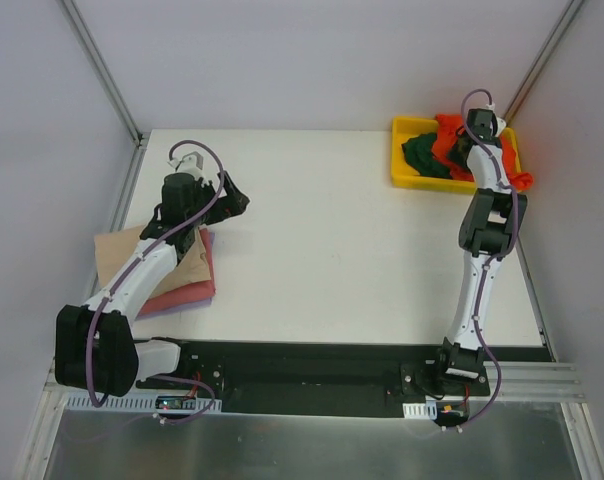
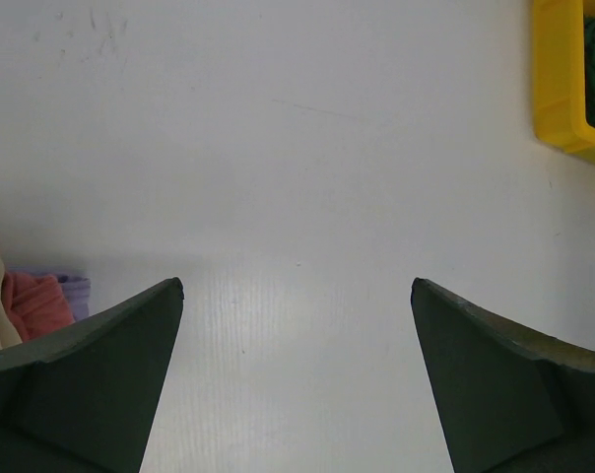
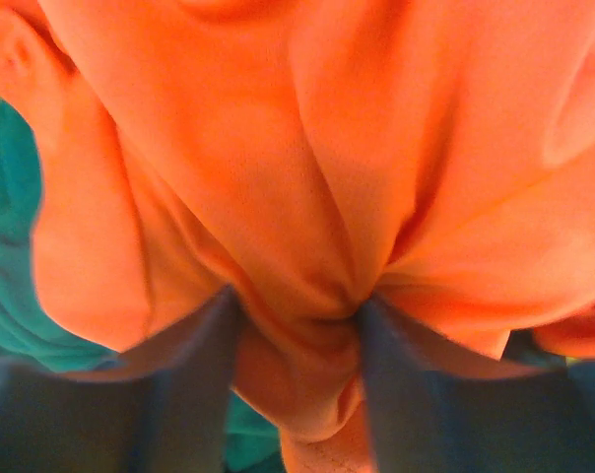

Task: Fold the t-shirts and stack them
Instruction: Grab crumpled tshirt from bin with the right arm, then move the tshirt to the center of the board

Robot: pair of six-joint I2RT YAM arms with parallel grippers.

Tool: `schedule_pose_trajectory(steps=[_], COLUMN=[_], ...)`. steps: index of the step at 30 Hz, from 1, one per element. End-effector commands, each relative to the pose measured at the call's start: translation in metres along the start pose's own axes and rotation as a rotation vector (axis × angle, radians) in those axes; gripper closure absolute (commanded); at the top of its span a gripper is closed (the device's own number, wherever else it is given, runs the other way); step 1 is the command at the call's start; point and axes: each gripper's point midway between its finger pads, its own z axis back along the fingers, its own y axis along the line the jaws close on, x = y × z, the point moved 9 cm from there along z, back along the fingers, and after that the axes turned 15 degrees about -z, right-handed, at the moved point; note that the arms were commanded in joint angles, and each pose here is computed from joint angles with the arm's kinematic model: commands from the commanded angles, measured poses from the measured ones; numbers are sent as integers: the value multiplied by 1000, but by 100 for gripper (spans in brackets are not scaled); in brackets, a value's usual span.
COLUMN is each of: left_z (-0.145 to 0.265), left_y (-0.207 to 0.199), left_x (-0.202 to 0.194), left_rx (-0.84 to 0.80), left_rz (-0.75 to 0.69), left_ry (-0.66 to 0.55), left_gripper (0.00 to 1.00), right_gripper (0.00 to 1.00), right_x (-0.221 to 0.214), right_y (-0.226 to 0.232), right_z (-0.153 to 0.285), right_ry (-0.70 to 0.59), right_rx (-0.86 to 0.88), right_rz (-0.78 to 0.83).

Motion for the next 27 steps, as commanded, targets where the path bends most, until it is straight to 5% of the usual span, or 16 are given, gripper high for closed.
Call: schedule_pose_trajectory(steps=[1, 3, 5, 16, 22, 27], left_z=[0, 2, 5, 36, 62, 82], left_y=[-9, -10, -12, -26, -33, -35], left_x=[23, 24, 27, 39, 43, 42], left_rx=[-68, -72, -87, -172, -208, -200], left_rz=[-24, -25, -29, -20, -17, -6], left_ry=[-76, -81, -95, -171, -224, -257], left_gripper=[1, 1, 1, 1, 1, 1], right_gripper=[66, 90, 98, 99, 99, 99], right_x=[29, 42, 64, 145, 143, 106], right_y=[16, 23, 33, 53, 68, 77], right_z=[1, 12, 38, 238, 361, 470], right_ry=[-121, -157, -221, -508, -620, -565], right_rx=[90, 129, 183, 402, 628, 976], right_rz=[-54, -62, -61, 118, 228, 254])
